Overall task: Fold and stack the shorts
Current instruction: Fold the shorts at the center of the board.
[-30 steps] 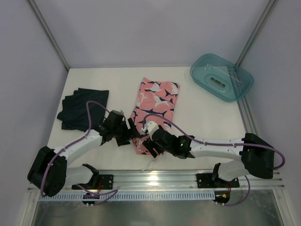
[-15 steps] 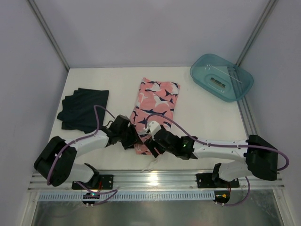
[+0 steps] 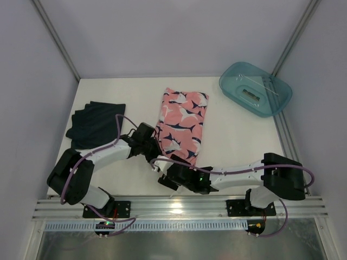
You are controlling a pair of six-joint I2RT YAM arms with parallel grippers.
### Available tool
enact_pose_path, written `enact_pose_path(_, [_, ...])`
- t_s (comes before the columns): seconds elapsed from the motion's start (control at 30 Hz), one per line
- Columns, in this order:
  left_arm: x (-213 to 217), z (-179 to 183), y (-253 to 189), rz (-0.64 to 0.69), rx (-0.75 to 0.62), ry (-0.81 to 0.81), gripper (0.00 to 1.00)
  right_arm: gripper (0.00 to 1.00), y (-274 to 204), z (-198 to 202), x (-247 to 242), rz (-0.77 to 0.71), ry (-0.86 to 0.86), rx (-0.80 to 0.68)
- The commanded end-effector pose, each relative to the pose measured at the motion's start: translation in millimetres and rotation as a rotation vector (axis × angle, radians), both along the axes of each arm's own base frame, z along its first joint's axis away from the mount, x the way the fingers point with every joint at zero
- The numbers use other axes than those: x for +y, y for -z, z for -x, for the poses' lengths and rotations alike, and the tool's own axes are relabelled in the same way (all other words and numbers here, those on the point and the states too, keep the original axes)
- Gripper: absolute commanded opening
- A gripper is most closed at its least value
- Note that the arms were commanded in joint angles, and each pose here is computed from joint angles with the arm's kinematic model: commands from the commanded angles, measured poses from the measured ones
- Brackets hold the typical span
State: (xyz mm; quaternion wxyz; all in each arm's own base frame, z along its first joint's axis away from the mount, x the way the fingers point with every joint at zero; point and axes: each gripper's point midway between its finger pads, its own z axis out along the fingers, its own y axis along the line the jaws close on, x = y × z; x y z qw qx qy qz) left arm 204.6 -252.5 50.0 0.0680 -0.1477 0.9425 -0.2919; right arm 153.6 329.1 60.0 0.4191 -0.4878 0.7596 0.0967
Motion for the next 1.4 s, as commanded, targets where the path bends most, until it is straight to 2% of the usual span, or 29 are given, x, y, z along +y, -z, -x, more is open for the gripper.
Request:
enact_pose_path(0.0, [-4.2, 2.6, -16.5, 0.045, 0.045, 0.03, 0.0, 0.84, -22.7, -14.7, 23.2, -0.021, 0.014, -0.167])
enact_pose_path(0.2, [1.5, 9.1, -13.1, 0.028, 0.105, 0.052, 0.0, 0.83, 0.7, -21.8, 14.9, 0.144, 0.122, -0.308])
enact_pose_path(0.4, [10.2, 17.9, -8.8, 0.007, 0.13, 0.044, 0.0, 0.82, 16.6, -29.5, 12.4, 0.239, 0.154, -0.369])
enact_pose_path(0.43, [11.3, 18.4, -8.5, 0.006, 0.129, 0.042, 0.0, 0.8, 13.8, -31.5, 14.1, 0.239, 0.169, -0.379])
enact_pose_path(0.57, [16.6, 21.9, -8.1, -0.009, 0.138, 0.052, 0.0, 0.58, 15.2, -31.6, 9.0, 0.28, 0.182, -0.416])
enact_pose_path(0.63, [20.1, 22.9, -8.7, -0.022, 0.147, 0.062, 0.0, 0.55, 15.6, -27.7, 8.0, 0.304, 0.158, -0.441])
enact_pose_path(1.0, [29.1, 17.4, -9.6, -0.053, 0.167, 0.074, 0.0, 0.56, 22.5, -13.5, 7.5, 0.374, 0.112, -0.478])
enact_pose_path(1.1, [29.9, 18.0, -7.0, -0.055, 0.168, 0.08, 0.0, 0.42, 22.4, -12.5, 10.2, 0.37, 0.107, -0.479])
enact_pose_path(1.13, [28.9, 18.0, -7.7, -0.048, 0.168, 0.082, 0.0, 0.28, 22.1, -11.5, 11.6, 0.369, 0.104, -0.48])
enact_pose_path(1.17, [27.3, 16.9, -10.5, -0.037, 0.156, 0.086, 0.0, 0.22, 21.5, -10.3, 12.5, 0.376, 0.092, -0.481])
enact_pose_path(1.23, [25.3, 15.3, -15.2, -0.021, 0.144, 0.089, 0.08, 0.14, 17.4, -3.5, 20.1, 0.366, 0.064, -0.472])
enact_pose_path(1.27, [23.6, 12.3, -22.1, -0.007, 0.129, 0.09, 0.14, 0.07, 17.7, 0.2, 17.6, 0.393, 0.041, -0.462])
enact_pose_path(1.3, [24.6, 9.0, -26.7, -0.005, 0.109, 0.093, 0.24, 0.04, 12.2, 6.1, 23.2, 0.36, 0.032, -0.437])
enact_pose_path(1.37, [33.8, -5.2, -36.7, -0.003, 0.067, 0.059, 0.32, 0.04, 15.3, 19.6, 25.4, 0.349, -0.019, -0.369])
